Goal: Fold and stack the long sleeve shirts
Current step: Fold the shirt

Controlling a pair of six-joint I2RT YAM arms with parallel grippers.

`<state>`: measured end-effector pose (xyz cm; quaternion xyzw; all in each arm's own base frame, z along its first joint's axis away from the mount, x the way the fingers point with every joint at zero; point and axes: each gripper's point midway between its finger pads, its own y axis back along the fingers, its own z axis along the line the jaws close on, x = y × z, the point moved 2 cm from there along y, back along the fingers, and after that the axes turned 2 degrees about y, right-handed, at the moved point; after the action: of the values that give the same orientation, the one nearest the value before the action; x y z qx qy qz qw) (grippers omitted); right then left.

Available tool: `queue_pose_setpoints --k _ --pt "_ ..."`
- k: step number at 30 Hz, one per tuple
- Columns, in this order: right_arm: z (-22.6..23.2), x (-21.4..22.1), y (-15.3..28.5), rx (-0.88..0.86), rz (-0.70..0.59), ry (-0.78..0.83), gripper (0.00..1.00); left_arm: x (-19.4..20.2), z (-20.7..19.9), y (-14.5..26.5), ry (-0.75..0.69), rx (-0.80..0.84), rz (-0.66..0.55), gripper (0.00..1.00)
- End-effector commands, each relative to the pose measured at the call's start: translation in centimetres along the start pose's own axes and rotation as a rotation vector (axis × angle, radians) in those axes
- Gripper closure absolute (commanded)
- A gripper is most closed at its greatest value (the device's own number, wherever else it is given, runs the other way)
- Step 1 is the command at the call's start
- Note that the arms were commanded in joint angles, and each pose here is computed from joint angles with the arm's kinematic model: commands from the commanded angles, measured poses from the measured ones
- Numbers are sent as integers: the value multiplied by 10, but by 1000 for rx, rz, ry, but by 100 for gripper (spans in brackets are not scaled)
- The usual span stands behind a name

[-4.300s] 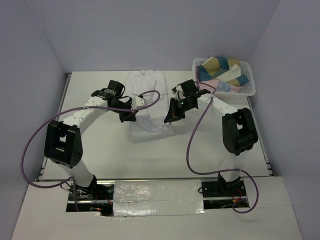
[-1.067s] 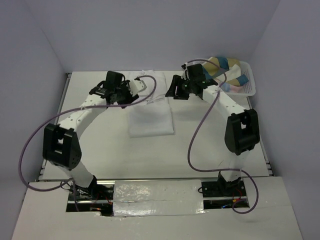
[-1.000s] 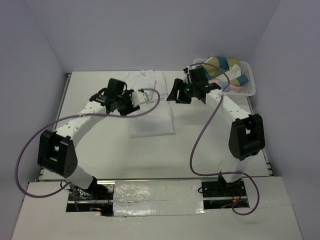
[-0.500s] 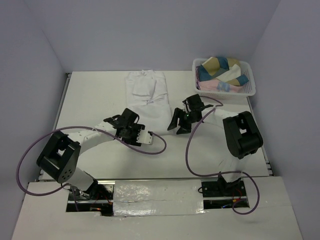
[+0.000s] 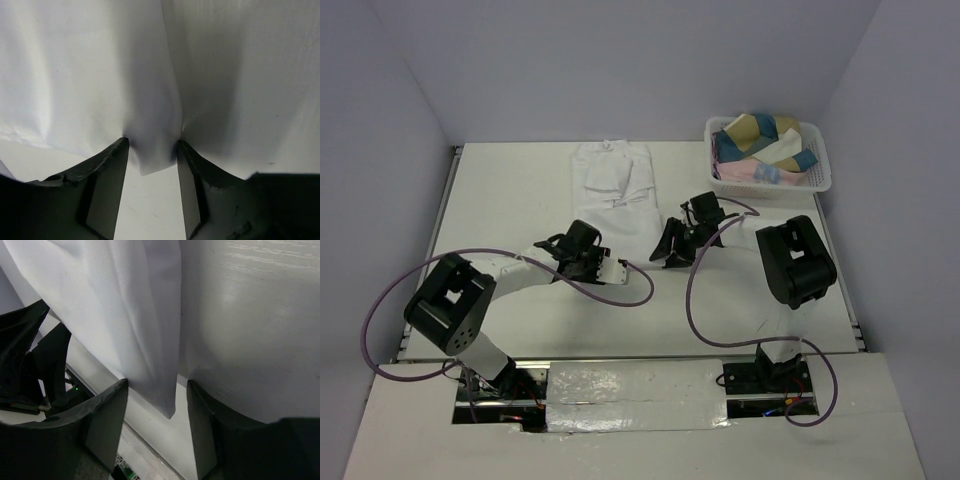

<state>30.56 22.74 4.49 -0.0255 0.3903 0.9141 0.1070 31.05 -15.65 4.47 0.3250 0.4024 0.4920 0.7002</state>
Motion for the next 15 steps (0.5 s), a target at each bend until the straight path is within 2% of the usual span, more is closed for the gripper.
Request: queue_pose_setpoints --k 1,2,3,4,5,6,8,13,15 --pt "7 -1 -8 -26 11 12 44 5 -15 -5 15 25 5 45" --pt "7 0 -7 -24 13 10 47 5 -16 -5 18 21 3 50" --pt "8 1 -7 -30 16 12 58 6 -17 -6 23 20 1 56" --pt "8 3 -7 -35 22 13 64 5 -16 -5 29 13 -2 62" --pt "8 5 -7 -41 29 12 72 4 -16 -5 49 15 -3 77" --pt "11 6 -4 -54 34 15 85 2 -12 -3 59 7 -5 86" --pt "16 10 3 -62 36 30 100 2 -12 2 86 19 1 100" --pt "24 26 22 -38 53 115 100 3 -17 25 103 62 24 100" --pt "29 45 30 -23 92 154 100 5 -31 43 102 115 33 100"
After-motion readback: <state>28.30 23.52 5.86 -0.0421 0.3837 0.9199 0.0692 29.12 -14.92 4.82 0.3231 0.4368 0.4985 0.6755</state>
